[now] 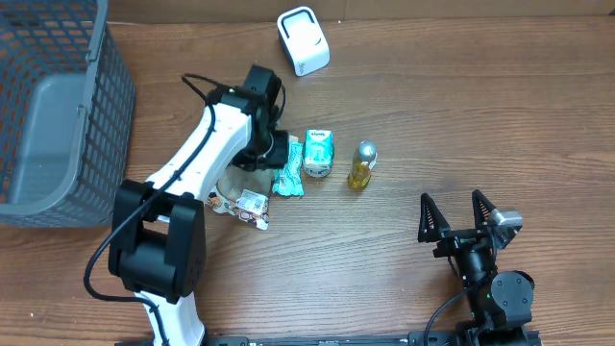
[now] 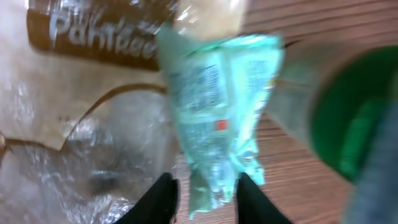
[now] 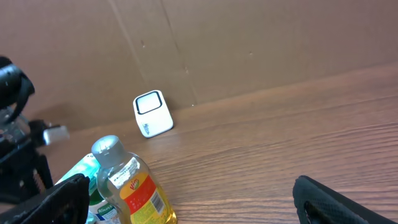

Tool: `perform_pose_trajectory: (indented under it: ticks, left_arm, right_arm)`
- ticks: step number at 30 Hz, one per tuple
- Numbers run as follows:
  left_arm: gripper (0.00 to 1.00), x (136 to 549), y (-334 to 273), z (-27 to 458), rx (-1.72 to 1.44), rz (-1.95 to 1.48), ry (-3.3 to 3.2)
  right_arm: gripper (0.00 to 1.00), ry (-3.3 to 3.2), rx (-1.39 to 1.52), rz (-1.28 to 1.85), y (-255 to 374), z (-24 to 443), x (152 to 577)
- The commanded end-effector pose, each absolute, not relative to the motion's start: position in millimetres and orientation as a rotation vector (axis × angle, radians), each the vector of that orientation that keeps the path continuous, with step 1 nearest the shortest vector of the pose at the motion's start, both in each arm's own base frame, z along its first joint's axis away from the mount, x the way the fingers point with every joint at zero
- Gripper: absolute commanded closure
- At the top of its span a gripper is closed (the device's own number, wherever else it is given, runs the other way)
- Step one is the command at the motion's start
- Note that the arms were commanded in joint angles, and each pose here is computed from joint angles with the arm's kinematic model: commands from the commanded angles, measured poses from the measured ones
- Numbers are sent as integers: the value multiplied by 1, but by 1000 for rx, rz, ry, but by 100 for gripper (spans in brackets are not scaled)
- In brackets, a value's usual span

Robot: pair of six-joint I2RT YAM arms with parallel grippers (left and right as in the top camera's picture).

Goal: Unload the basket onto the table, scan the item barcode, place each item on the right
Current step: 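Lower the wipes pack onto the table and release the left gripper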

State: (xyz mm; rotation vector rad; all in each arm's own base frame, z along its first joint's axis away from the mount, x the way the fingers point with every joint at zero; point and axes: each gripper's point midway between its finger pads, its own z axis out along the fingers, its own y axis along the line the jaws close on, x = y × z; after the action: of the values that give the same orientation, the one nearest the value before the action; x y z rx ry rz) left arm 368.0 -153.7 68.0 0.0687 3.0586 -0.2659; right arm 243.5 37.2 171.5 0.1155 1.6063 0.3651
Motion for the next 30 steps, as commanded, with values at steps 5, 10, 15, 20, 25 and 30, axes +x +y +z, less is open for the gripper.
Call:
perform_pose_trajectory:
  ticks: [5, 10, 15, 20, 25, 30]
  left_arm:
    - [83, 358, -174, 76, 210, -314, 3028]
    - [83, 346, -169, 52, 204, -232, 3053]
    - [78, 333, -155, 20, 172, -154, 3074]
    - [66, 332, -152, 17, 173, -153, 3066]
    - [62, 353, -161, 55, 174, -202, 2981]
    - [60, 374, -156, 106, 141, -195, 2886]
  right_arm:
    - [0, 1604, 125, 361, 36, 169, 244]
    - [0, 1604, 125, 361, 36, 169, 244]
    - [0, 1604, 125, 361, 36, 169, 244]
    - [0, 1604, 125, 361, 36, 169, 244]
    - [0, 1605, 125, 361, 36, 169, 244]
    - [0, 1605, 125, 361, 36, 169, 244]
